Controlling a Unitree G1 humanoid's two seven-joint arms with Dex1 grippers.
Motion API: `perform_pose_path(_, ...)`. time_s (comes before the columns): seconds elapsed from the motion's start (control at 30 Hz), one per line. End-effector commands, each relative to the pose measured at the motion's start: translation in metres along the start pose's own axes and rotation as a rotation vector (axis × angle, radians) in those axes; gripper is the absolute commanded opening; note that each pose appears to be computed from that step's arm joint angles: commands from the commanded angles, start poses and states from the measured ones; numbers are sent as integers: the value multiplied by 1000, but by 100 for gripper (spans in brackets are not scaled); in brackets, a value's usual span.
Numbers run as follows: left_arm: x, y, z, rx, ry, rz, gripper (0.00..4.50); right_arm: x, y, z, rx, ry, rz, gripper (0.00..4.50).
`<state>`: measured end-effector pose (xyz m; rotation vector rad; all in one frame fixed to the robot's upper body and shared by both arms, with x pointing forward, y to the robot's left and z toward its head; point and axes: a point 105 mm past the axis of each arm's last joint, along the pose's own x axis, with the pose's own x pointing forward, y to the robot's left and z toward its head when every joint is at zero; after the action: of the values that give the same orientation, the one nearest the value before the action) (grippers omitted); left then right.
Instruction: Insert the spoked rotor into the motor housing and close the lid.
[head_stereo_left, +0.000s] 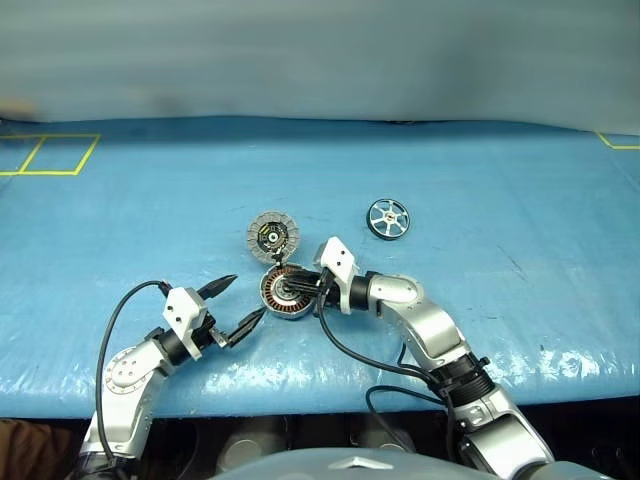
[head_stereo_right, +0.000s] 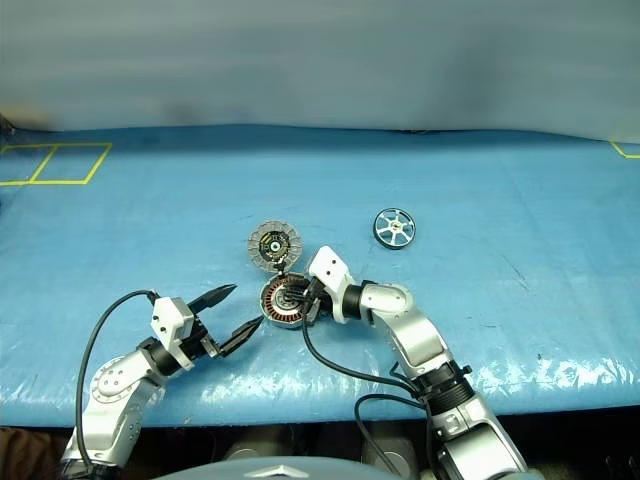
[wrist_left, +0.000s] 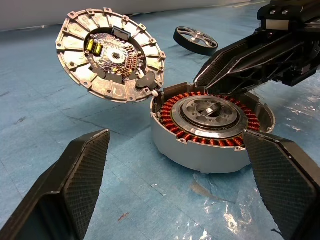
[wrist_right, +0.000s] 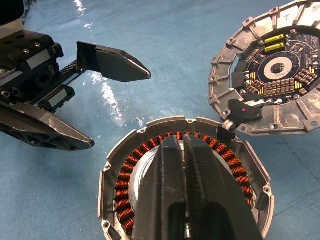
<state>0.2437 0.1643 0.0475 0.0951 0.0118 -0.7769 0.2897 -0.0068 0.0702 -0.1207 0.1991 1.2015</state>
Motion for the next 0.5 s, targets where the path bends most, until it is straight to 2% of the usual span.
perform_pose_path(0.03,0,1,5,17,-18,8,450,2,1,7,-33,-13,3,2)
perform_pose_path(0.5,0,2,4,15,-18,18,450,2,3,-13,-94,126,9,2)
